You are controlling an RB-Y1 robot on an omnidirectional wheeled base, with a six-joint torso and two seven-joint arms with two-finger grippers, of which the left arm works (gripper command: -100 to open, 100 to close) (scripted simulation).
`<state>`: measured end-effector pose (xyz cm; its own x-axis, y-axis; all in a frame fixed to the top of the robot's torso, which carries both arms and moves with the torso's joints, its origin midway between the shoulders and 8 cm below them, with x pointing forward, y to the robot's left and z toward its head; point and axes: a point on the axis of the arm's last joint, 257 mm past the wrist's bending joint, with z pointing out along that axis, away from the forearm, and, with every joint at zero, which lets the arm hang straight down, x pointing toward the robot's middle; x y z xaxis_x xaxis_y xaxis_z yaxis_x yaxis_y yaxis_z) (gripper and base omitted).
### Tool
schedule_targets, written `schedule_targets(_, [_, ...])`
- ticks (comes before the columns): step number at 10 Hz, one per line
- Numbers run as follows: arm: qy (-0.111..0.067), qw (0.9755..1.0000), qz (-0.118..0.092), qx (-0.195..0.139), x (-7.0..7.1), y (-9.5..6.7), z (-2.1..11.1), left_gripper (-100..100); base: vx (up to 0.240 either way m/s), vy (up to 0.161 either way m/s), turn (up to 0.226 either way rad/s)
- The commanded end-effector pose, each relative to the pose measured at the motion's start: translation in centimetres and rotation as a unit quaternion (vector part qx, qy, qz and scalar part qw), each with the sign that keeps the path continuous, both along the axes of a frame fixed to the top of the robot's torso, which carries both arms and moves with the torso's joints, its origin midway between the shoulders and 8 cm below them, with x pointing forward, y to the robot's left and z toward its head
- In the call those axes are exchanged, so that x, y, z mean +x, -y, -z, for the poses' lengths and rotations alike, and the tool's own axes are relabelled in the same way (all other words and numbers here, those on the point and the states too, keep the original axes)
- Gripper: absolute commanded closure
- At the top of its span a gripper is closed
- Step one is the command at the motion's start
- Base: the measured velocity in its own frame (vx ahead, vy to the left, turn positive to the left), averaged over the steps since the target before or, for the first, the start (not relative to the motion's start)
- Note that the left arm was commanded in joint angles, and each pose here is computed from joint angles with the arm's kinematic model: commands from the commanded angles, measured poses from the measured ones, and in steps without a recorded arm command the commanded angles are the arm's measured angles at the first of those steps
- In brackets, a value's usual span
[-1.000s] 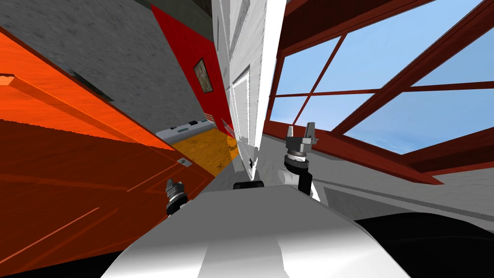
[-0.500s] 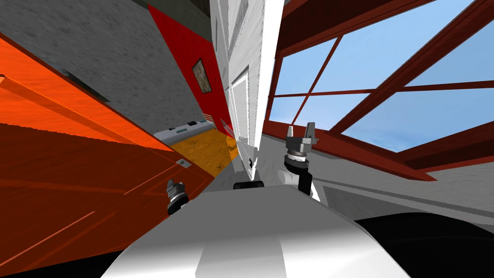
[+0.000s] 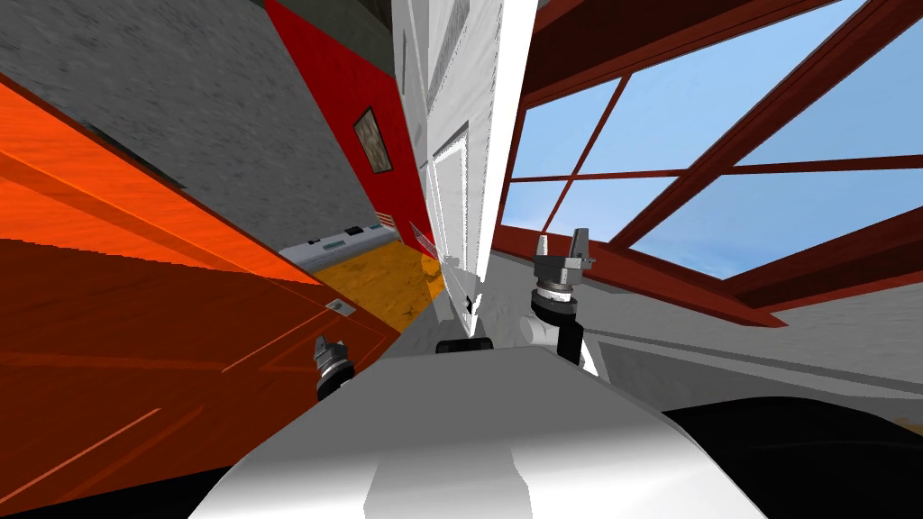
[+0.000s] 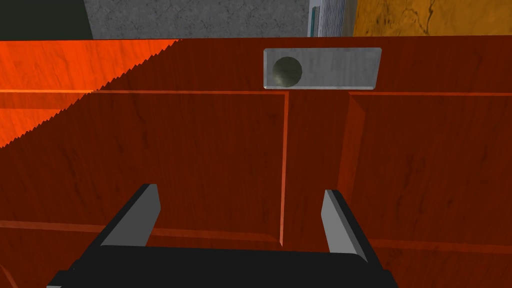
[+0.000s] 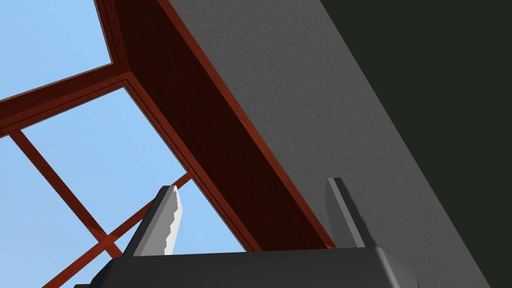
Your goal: Pull the door open
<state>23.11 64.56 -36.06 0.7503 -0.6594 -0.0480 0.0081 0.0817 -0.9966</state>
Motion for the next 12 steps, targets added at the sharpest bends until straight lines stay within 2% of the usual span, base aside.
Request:
schedule_targets(1, [0.0,1.0,-0.002,-0.003,-0.04,0.05,0.21,-100,0.017,0.003,-0.08])
schedule_targets(9, [0.0,1.0,-0.002,-0.003,-0.04,0.05,0.21,-100,-0.001,-0.003,0.011])
schedule_targets(10, [-0.001,0.9999,-0.007,-0.012,-0.19,0.33,0.9,-100,0.007,0.03,-0.087])
schedule_targets(12, [-0.001,0.9998,-0.009,-0.015,-0.24,0.43,1.14,-100,-0.005,0.06,-0.089])
